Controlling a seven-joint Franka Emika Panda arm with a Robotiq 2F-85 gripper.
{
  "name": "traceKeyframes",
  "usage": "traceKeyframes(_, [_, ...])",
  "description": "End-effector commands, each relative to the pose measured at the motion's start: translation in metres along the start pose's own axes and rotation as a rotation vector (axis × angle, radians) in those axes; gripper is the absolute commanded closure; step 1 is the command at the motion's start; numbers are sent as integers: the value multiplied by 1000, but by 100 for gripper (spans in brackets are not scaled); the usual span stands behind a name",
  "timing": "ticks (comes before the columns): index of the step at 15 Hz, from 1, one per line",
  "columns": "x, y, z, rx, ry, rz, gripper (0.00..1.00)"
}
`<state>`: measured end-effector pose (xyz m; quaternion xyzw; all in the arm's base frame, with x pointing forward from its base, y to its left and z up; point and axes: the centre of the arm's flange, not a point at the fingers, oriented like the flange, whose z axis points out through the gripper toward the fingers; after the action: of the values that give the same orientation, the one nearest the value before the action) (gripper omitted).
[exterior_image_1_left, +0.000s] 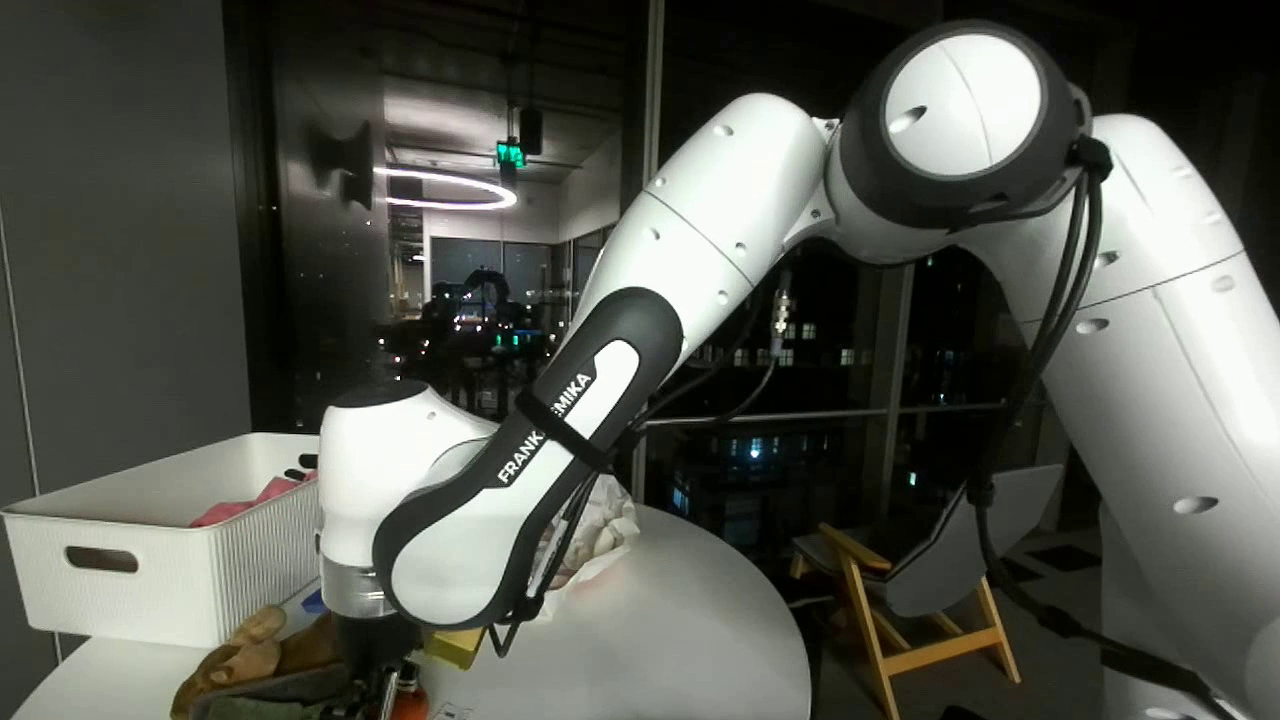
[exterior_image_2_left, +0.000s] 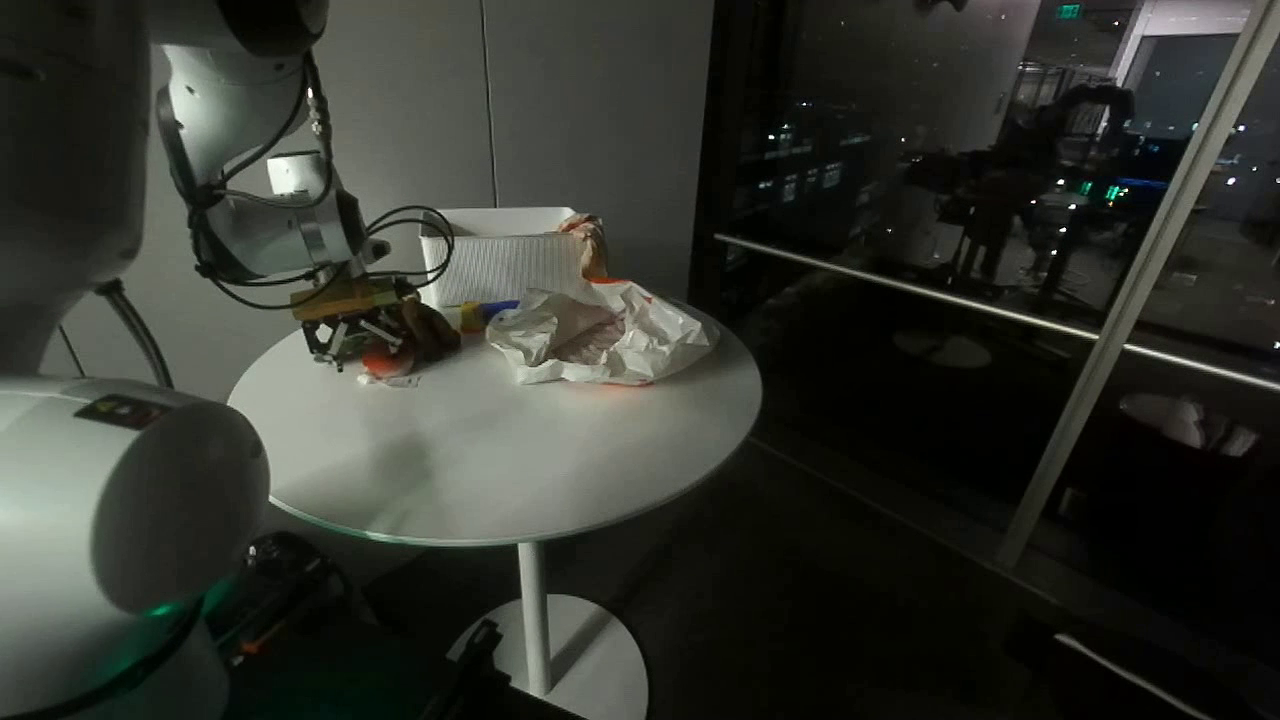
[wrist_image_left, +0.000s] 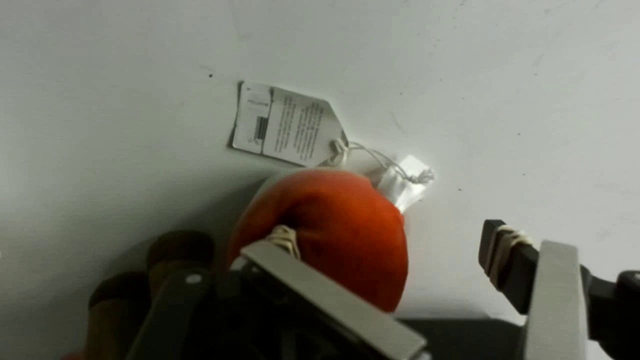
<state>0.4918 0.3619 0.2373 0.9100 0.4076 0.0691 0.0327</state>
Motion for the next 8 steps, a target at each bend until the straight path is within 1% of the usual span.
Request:
traceKeyframes(1, [12, 1, 8, -65, 29, -106, 37])
traceKeyframes(2, [11, 2, 7, -88, 26, -130, 47])
traceKeyframes(5, [4, 6, 7, -116, 11, -171, 70])
traceKeyframes(7, [-1, 9, 8, -99, -3, -174, 84])
traceKeyframes(8, [-4, 13, 6, -90, -8, -167, 89])
